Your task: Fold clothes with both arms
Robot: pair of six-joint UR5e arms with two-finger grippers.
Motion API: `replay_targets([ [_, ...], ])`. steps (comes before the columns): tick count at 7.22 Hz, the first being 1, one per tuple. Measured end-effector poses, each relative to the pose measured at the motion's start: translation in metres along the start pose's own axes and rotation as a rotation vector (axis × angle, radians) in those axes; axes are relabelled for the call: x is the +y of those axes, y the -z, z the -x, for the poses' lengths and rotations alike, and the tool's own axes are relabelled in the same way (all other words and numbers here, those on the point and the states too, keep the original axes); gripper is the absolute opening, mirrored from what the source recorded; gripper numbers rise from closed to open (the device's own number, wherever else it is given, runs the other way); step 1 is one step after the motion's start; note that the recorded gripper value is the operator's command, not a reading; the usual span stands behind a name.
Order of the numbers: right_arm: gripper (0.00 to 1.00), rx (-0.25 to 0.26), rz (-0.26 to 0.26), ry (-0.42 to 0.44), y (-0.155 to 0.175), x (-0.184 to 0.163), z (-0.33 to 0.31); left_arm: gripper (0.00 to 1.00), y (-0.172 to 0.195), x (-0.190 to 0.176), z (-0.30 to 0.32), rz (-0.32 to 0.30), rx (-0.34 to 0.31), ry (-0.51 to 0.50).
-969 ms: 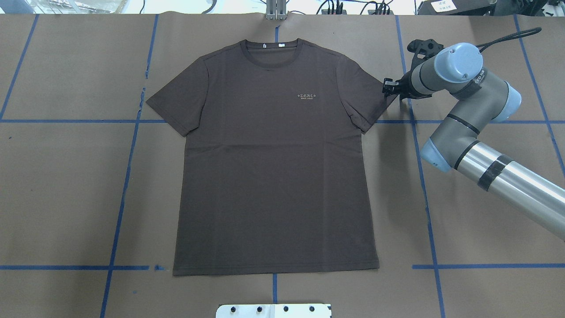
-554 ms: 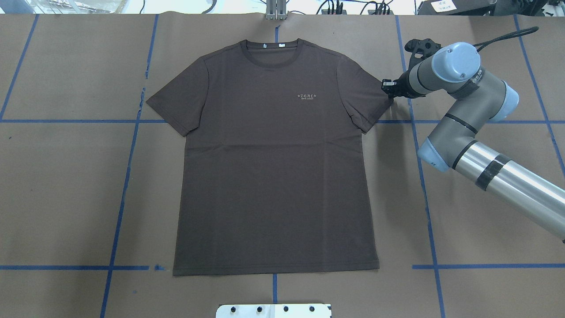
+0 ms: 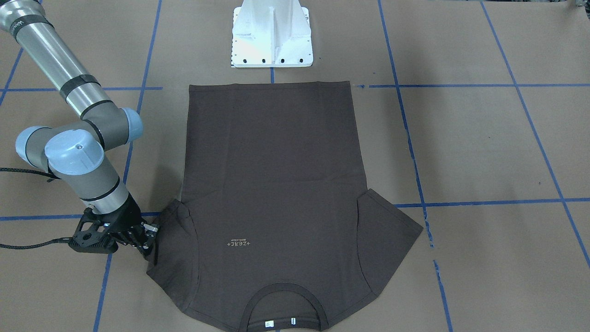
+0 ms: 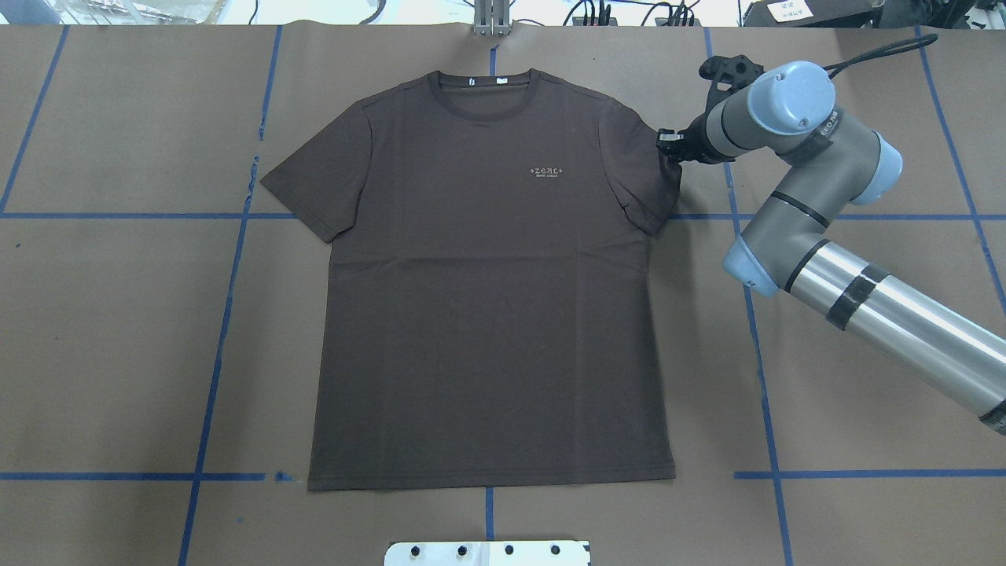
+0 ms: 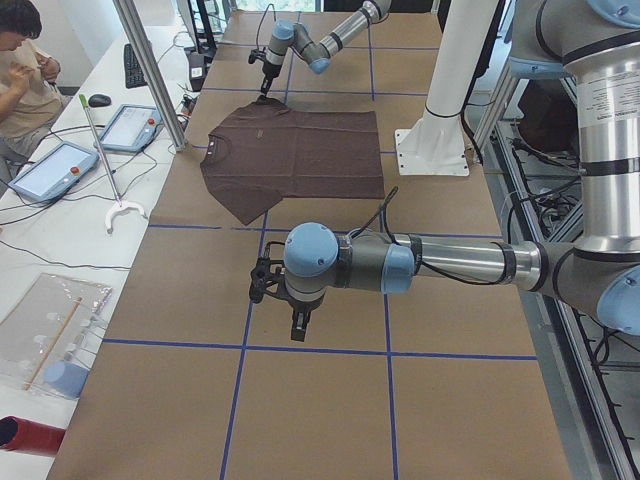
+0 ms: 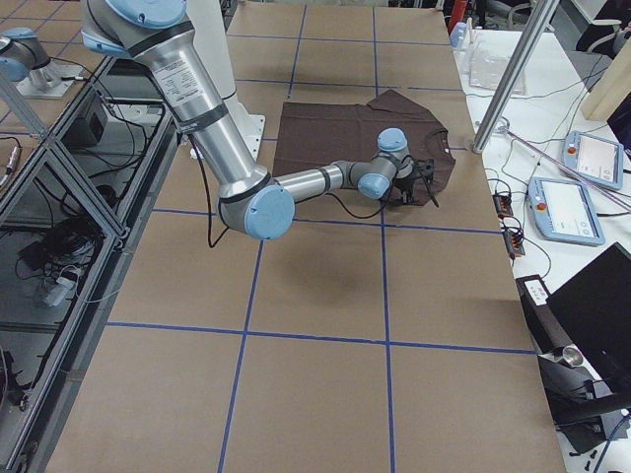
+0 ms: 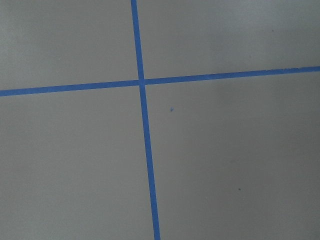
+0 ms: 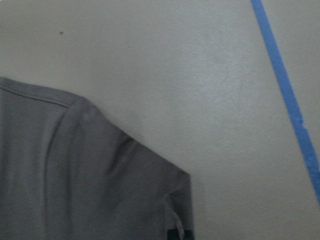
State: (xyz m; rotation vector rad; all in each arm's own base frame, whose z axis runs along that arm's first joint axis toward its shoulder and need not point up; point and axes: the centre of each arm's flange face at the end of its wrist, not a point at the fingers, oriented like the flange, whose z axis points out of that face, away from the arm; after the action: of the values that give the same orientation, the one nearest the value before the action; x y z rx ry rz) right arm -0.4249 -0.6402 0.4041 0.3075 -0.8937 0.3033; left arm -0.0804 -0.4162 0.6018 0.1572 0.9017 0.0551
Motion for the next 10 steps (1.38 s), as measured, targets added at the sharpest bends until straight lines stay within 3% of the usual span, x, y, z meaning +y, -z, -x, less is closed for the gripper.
replay_targets([
  [4,0.0,0.045,-0.016,-0.065,0.0,0.017,0.123,1.0,0.01,-0.002,-0.011,-0.019,0.0,-0.02],
  [5,0.88,0.053,-0.023,-0.07,-0.006,0.021,0.139,1.0,0.016,-0.004,-0.019,-0.03,0.006,-0.034],
  [6,1.0,0.056,-0.028,-0.069,-0.01,0.025,0.149,1.0,0.022,-0.006,-0.03,-0.043,0.028,-0.048],
  [8,1.0,0.042,-0.026,-0.056,-0.009,0.034,0.166,1.0,0.03,-0.017,-0.053,-0.083,0.084,-0.054],
  [10,1.0,-0.026,-0.024,-0.047,0.019,0.046,0.179,1.0,0.009,-0.063,-0.087,-0.119,0.125,-0.091],
])
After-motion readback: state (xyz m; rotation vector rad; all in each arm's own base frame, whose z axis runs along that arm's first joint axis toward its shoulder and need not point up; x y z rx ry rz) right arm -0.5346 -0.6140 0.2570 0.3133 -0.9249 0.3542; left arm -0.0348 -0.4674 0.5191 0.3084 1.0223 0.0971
